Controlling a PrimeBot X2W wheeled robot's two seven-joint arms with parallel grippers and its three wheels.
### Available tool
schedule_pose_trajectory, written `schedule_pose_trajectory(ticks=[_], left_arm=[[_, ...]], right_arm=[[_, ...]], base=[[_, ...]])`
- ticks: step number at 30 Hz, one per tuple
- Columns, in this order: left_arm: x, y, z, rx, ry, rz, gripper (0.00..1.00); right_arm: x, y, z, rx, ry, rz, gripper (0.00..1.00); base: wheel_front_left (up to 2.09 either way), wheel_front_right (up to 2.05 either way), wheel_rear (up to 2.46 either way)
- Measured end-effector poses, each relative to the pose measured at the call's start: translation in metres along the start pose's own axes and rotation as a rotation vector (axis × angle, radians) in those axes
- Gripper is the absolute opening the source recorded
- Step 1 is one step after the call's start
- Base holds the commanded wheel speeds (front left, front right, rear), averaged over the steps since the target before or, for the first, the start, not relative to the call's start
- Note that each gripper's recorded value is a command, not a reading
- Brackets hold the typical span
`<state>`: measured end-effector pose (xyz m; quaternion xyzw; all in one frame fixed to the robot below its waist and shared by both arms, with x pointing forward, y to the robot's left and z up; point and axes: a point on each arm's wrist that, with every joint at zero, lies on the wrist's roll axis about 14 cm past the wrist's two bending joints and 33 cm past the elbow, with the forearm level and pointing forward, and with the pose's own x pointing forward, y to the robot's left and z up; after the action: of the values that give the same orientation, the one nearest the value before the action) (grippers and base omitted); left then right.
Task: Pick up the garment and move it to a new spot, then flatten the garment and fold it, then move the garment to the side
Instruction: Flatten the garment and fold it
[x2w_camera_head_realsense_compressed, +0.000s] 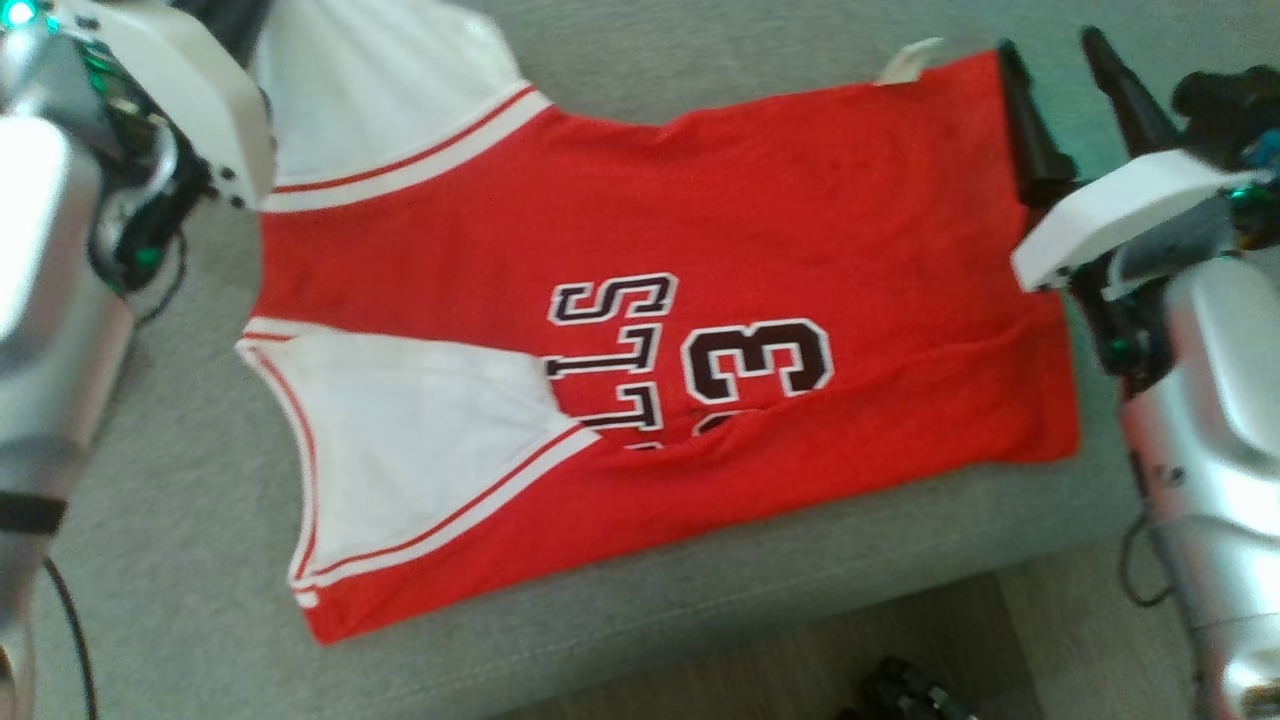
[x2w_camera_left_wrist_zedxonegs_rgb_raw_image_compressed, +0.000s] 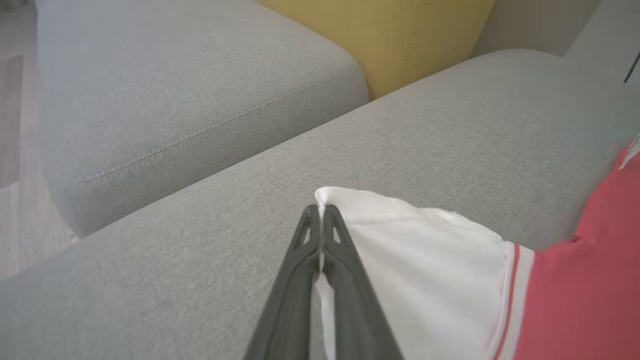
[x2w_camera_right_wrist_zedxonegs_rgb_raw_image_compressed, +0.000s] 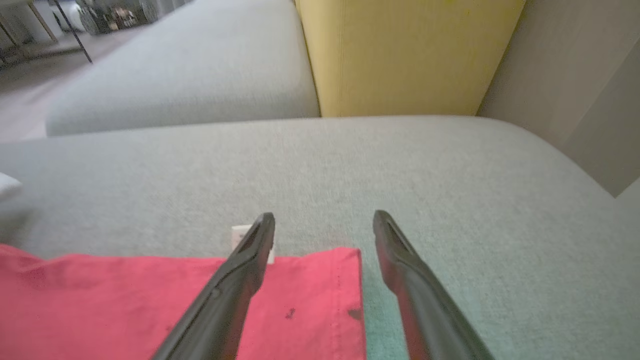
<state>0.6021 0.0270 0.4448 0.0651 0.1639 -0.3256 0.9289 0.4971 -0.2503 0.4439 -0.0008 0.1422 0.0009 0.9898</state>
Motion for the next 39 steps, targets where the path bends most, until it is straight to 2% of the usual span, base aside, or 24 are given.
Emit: schedule_pose_trajectory(ticks=[3, 8, 17, 22, 23, 24, 32, 35, 39], left_arm=[[-0.015, 0.0, -0.004, -0.044, -0.032, 0.021, 0.0], [-0.035, 0.0, -0.018, -0.07, -0.043, 0.048, 0.0], [-0.051, -0.002, -0.022, -0.077, -0.053, 0.064, 0.0], [-0.054, -0.003, -0.016, -0.071, -0.064, 0.069, 0.0], [-0.055, -0.003, -0.016, -0.073, -0.065, 0.07, 0.0], [-0.056, -0.003, -0.016, -0.074, -0.066, 0.074, 0.0], [-0.06, 0.01, -0.031, -0.088, -0.023, 0.134, 0.0], [-0.057, 0.023, -0.039, -0.08, -0.013, 0.179, 0.0], [-0.048, 0.037, -0.028, -0.059, -0.057, 0.21, 0.0]], right_arm=[[0.01, -0.012, -0.024, -0.018, 0.132, -0.006, 1.0], [0.026, -0.023, -0.048, -0.017, 0.262, -0.018, 1.0], [0.038, -0.024, -0.076, -0.017, 0.383, -0.018, 1.0], [0.039, -0.03, -0.075, 0.007, 0.389, -0.038, 1.0], [0.039, -0.029, -0.076, 0.01, 0.394, -0.036, 0.3], [0.038, -0.028, -0.077, 0.009, 0.399, -0.032, 0.0], [0.041, -0.026, -0.07, -0.025, 0.328, -0.014, 0.0], [0.056, -0.028, -0.048, -0.05, 0.231, -0.016, 0.0], [0.07, -0.031, -0.025, -0.068, 0.14, -0.026, 0.0]], base=[[0.0, 0.0, 0.0], [0.0, 0.0, 0.0], [0.0, 0.0, 0.0], [0.0, 0.0, 0.0], [0.0, 0.0, 0.0], [0.0, 0.0, 0.0], [0.0, 0.0, 0.0], [0.0, 0.0, 0.0], [0.0, 0.0, 0.0]])
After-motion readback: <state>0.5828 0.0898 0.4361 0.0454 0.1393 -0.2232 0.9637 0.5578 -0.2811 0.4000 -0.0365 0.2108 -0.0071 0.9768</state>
